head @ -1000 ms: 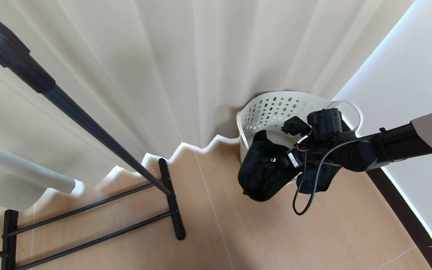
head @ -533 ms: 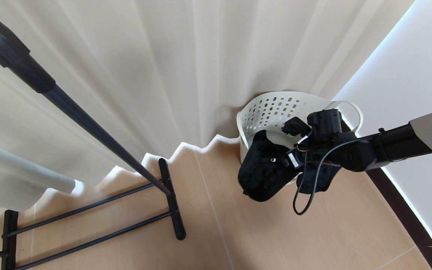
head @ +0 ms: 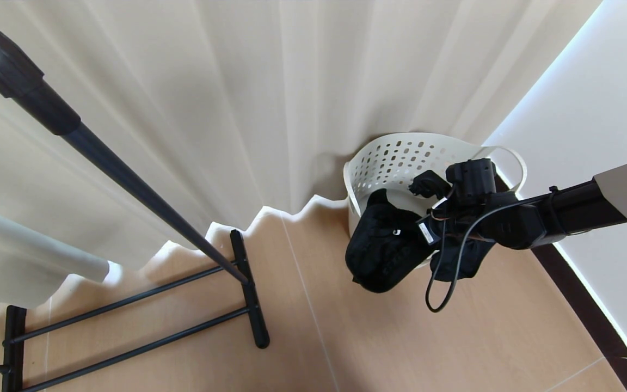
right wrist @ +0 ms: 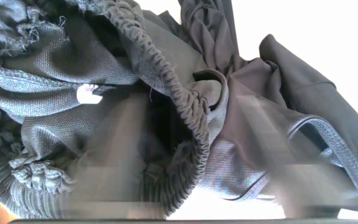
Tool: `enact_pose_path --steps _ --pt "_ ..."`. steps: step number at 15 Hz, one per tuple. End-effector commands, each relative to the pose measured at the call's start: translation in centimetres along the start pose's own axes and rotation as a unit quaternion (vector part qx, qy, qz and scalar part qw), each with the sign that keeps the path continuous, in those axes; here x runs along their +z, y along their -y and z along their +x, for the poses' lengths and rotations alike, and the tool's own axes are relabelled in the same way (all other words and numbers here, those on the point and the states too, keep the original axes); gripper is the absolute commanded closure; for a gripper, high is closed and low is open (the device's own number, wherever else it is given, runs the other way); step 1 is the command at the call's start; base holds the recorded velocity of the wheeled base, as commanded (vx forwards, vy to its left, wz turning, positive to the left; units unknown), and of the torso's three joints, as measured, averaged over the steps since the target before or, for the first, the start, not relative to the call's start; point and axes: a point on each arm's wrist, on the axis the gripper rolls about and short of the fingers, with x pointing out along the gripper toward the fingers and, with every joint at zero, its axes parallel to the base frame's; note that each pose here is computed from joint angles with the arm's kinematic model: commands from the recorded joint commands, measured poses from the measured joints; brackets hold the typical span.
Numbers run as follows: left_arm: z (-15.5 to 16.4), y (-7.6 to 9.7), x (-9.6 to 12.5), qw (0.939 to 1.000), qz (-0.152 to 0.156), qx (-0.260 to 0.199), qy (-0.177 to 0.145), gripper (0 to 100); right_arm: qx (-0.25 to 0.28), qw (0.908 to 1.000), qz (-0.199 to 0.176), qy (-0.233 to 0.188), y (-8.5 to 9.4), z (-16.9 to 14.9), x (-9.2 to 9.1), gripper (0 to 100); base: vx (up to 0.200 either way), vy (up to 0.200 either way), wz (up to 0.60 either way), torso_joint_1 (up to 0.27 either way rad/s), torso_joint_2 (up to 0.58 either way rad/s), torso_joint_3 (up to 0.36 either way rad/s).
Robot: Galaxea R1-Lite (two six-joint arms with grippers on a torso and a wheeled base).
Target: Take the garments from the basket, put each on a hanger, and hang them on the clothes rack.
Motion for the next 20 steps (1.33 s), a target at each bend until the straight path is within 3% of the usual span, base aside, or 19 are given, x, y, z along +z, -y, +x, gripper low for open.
enact_pose_path --steps 1,9,14,20 --pt "0.0 0.0 0.0 1.0 0.0 0.0 0.0 0 0.0 1.0 -0.001 0.0 0.0 -0.1 0.1 100 0.0 0.0 0.0 0.0 0.0 0.0" --pt "0.0 0.0 0.0 1.0 0.0 0.0 0.0 0 0.002 1.0 -0.001 0.0 -0.1 -0.4 0.0 100 0.0 0.0 0.0 0.0 0.0 0.0" --pt "0.0 0.0 0.0 1.0 0.0 0.0 0.0 0 0.014 0.9998 -0.01 0.006 -1.2 -2.4 0.2 100 0.0 0.0 0.0 0.0 0.0 0.0" --pt "0.0 0.0 0.0 1.0 0.0 0.0 0.001 0 0.007 0.9986 -0.015 0.051 -2.4 -4.9 0.8 100 0.0 0.0 0.0 0.0 0.0 0.0"
